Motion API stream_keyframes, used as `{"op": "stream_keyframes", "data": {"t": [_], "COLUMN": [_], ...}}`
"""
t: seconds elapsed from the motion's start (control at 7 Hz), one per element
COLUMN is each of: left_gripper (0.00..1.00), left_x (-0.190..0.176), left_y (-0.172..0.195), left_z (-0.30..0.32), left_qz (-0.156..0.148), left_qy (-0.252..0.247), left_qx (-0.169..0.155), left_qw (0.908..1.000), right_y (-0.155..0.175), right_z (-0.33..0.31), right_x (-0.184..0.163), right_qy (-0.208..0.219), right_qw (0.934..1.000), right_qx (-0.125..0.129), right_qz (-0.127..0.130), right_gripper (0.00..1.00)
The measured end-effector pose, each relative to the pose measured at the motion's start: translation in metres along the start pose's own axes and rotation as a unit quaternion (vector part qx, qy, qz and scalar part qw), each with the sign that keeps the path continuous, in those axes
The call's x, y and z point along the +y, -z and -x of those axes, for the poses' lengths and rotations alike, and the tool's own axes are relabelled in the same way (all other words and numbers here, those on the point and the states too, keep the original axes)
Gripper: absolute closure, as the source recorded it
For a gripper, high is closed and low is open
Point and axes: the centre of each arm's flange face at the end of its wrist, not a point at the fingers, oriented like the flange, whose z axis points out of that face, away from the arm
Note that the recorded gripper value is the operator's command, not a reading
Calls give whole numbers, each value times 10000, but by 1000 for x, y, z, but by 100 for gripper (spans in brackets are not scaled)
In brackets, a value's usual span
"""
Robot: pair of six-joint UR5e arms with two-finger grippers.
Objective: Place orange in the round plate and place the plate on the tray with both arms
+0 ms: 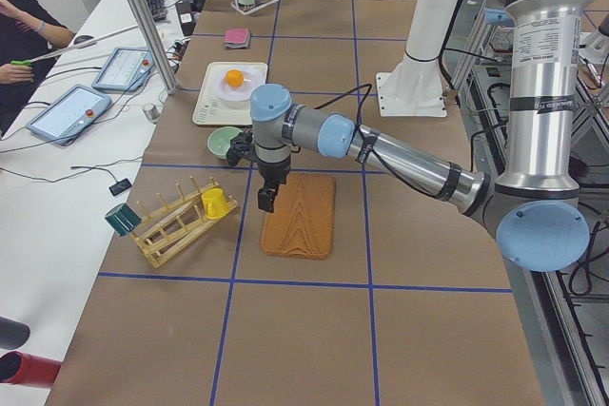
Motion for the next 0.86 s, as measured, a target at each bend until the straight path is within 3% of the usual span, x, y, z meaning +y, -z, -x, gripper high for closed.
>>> {"op": "stream_keyframes", "data": {"t": [0.43, 0.86], "left_gripper": [2, 2], "left_x": [13, 19], "left_y": [-13, -17], "left_z": [25, 30], "left_qz": [132, 165], "left_qy": [232, 272], "left_qx": [-18, -19], "left_qw": [9996, 9995], "right_y": [-20, -26], "right_z": [-78, -86], "right_x": [71, 85], "right_qy": [-183, -230], "right_qw": [9981, 9974], "right_qx": [-75, -127], "right_qz": [582, 669], "right_gripper": [0, 0]}}
